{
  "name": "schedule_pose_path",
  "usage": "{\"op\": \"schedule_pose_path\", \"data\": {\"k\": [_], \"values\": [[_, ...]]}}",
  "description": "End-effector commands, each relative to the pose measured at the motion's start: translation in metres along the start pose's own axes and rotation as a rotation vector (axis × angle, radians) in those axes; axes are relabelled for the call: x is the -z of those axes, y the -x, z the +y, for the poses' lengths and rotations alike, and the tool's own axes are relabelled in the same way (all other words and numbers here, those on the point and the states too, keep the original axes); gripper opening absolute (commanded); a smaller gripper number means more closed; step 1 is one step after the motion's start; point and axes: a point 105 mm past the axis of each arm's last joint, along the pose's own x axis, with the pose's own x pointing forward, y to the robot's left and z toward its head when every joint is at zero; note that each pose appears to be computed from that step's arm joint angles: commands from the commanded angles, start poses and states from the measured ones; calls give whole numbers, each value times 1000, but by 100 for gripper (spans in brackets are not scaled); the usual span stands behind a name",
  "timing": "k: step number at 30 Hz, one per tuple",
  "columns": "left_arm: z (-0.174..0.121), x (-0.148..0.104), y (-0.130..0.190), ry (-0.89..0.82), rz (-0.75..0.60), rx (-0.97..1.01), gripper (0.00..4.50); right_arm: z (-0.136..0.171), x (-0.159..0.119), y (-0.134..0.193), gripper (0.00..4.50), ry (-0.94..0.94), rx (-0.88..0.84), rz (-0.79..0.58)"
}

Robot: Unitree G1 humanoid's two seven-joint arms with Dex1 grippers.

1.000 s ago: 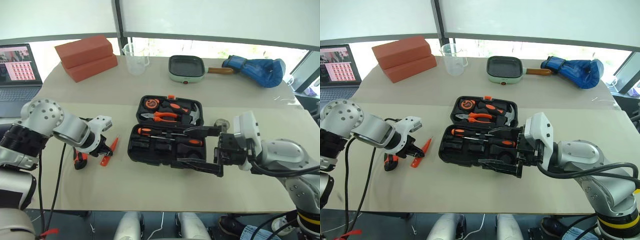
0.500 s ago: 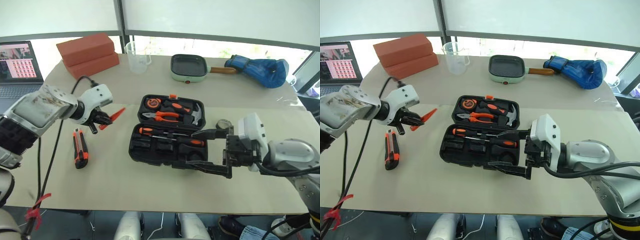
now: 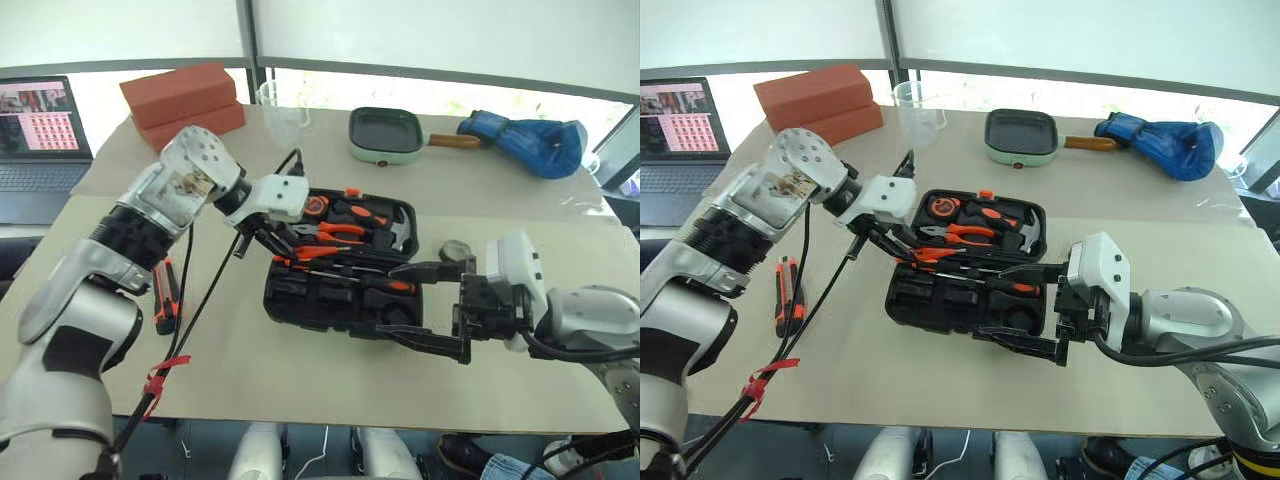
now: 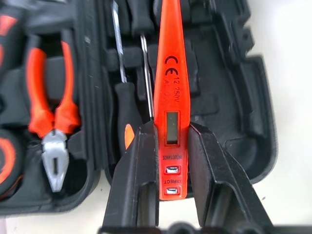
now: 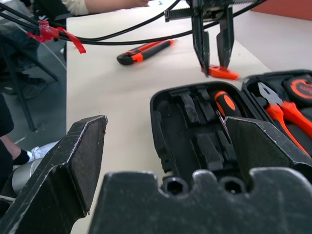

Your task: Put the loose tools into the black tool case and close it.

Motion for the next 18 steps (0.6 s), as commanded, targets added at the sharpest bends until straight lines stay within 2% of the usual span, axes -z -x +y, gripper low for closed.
{"op": "schedule_pose_path", "data": {"k": [1,5,7,14,18], "values": [[4,2,-2,-2,82,4,42,4,-10,1,450,33,11,-27],[5,10,-8,12,136,-1,42,5,-11,0,450,31,22,-32],[5,8,-18,74,129,12,42,5,-11,0,450,29,29,-34],[-10,1,-35,92,97,83,42,3,-11,-1,450,30,40,-37],[-6,8,-40,91,145,37,42,2,-11,-2,450,31,41,-37]]}}
